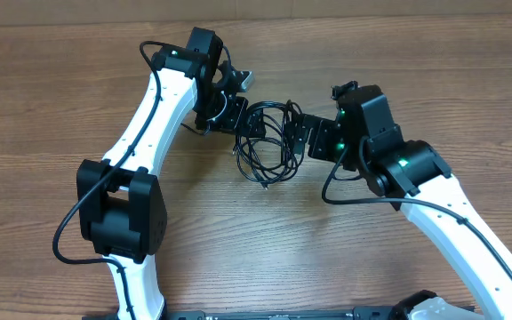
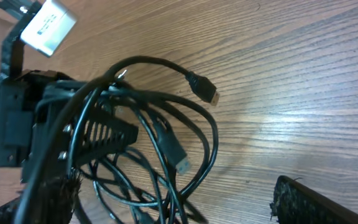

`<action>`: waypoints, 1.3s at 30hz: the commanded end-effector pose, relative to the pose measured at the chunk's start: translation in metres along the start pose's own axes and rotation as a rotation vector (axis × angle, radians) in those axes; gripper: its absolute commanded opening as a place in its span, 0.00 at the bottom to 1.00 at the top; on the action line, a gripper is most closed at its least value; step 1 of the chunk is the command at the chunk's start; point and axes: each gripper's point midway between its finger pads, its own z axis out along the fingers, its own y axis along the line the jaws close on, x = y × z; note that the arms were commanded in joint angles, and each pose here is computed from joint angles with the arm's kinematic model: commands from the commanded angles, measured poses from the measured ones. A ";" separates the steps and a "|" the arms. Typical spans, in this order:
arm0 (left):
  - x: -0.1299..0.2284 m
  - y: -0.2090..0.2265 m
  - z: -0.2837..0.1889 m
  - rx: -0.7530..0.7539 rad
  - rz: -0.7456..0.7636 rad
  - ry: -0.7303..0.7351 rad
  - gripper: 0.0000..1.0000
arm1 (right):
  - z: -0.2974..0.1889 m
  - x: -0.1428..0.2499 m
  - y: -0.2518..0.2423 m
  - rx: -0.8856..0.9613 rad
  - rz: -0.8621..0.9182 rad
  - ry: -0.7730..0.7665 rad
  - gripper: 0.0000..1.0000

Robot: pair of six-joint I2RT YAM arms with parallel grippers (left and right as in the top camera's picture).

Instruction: Untangle cables

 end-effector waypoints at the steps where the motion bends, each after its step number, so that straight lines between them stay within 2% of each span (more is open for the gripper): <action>1: 0.003 -0.022 -0.001 0.056 0.058 0.003 1.00 | 0.005 -0.009 0.005 -0.011 -0.002 -0.011 1.00; 6: 0.010 -0.035 0.006 0.061 0.145 0.035 0.99 | 0.018 -0.012 0.001 0.012 0.000 -0.016 1.00; 12: 0.028 -0.047 0.010 0.077 0.302 0.100 0.99 | 0.026 -0.034 -0.014 0.090 0.007 -0.116 1.00; 16: 0.033 -0.047 0.009 0.082 0.336 0.121 1.00 | 0.026 -0.049 -0.043 0.189 0.133 -0.175 1.00; 19: 0.032 -0.045 0.009 0.076 0.335 0.116 1.00 | 0.027 -0.048 -0.057 0.192 0.208 -0.144 1.00; 25: 0.028 -0.039 0.010 0.042 0.336 0.106 1.00 | 0.027 -0.029 -0.060 0.160 0.239 -0.031 1.00; 29: 0.012 -0.005 0.008 -0.174 0.159 0.063 1.00 | 0.027 -0.014 -0.060 0.160 0.242 0.034 1.00; 30: 0.006 0.018 0.003 -0.309 0.031 0.028 1.00 | 0.027 -0.008 -0.058 0.154 0.243 0.062 1.00; 33: 0.003 0.050 -0.011 -0.494 -0.178 -0.035 1.00 | 0.027 0.001 -0.052 0.129 0.192 0.108 1.00; 35: 0.003 0.060 -0.017 -0.539 -0.262 -0.064 0.99 | 0.027 0.009 -0.048 0.115 0.163 0.142 1.00; 39: 0.001 0.069 -0.021 -0.538 -0.320 -0.088 0.99 | 0.026 0.019 -0.049 0.133 0.161 0.175 1.00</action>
